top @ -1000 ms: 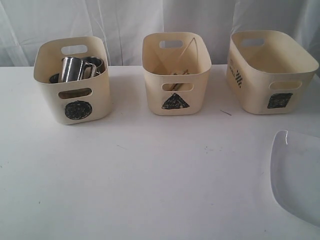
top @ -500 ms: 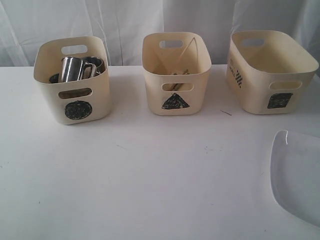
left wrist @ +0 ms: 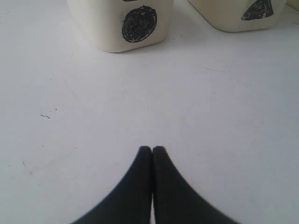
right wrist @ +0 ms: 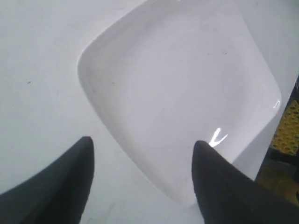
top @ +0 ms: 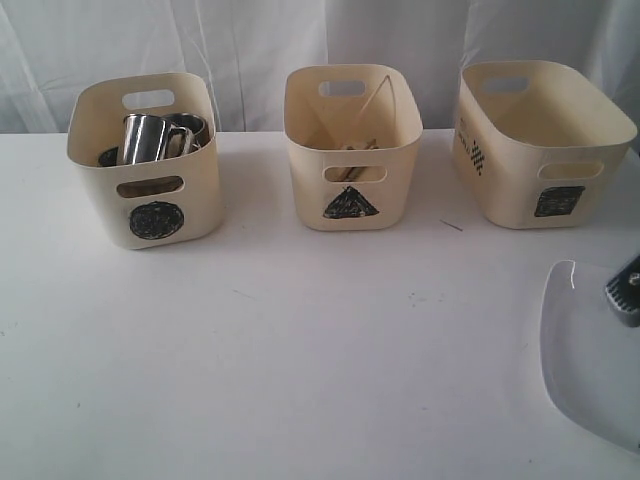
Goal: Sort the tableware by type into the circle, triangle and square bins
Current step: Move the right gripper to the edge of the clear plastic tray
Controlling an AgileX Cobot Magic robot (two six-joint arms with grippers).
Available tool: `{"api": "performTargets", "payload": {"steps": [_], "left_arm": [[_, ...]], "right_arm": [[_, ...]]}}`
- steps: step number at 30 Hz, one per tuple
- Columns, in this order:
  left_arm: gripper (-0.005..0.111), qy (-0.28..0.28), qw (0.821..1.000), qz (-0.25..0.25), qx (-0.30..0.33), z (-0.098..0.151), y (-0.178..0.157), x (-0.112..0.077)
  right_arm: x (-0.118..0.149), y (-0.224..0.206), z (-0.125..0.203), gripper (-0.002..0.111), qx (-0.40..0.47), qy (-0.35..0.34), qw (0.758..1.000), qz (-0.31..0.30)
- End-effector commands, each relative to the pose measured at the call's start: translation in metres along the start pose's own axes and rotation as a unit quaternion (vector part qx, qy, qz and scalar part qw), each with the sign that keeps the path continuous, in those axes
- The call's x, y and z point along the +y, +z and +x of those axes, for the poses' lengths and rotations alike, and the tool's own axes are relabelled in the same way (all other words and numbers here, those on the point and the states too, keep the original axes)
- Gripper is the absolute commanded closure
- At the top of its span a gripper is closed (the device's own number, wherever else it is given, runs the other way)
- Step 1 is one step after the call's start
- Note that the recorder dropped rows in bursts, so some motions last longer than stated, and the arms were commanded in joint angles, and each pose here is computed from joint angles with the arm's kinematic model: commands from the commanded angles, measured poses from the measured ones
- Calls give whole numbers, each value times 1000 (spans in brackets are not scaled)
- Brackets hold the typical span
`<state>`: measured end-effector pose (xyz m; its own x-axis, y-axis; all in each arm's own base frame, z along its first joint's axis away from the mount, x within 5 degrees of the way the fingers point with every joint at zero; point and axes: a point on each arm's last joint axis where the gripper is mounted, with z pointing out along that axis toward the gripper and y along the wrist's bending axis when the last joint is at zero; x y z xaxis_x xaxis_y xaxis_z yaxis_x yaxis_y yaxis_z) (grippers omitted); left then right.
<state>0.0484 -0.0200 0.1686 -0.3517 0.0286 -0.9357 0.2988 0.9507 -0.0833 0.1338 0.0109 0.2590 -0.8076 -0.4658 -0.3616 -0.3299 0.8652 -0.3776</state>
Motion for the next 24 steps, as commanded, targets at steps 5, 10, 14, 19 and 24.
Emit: {"api": "performTargets", "payload": {"steps": [5,10,14,19,24], "left_arm": [[107,-4,1000,-1,1,1,0,0],[107,-4,1000,-1,1,1,0,0],[107,-4,1000,-1,1,1,0,0],[107,-4,1000,-1,1,1,0,0],[107,-4,1000,-1,1,1,0,0]], "right_arm": [[45,29,-20,50,91,-76,993,8],[83,52,-36,49,131,-116,985,8],[92,68,-42,49,138,-125,982,29],[94,83,-49,49,117,-141,981,65],[98,96,-51,49,121,-135,980,82]]}}
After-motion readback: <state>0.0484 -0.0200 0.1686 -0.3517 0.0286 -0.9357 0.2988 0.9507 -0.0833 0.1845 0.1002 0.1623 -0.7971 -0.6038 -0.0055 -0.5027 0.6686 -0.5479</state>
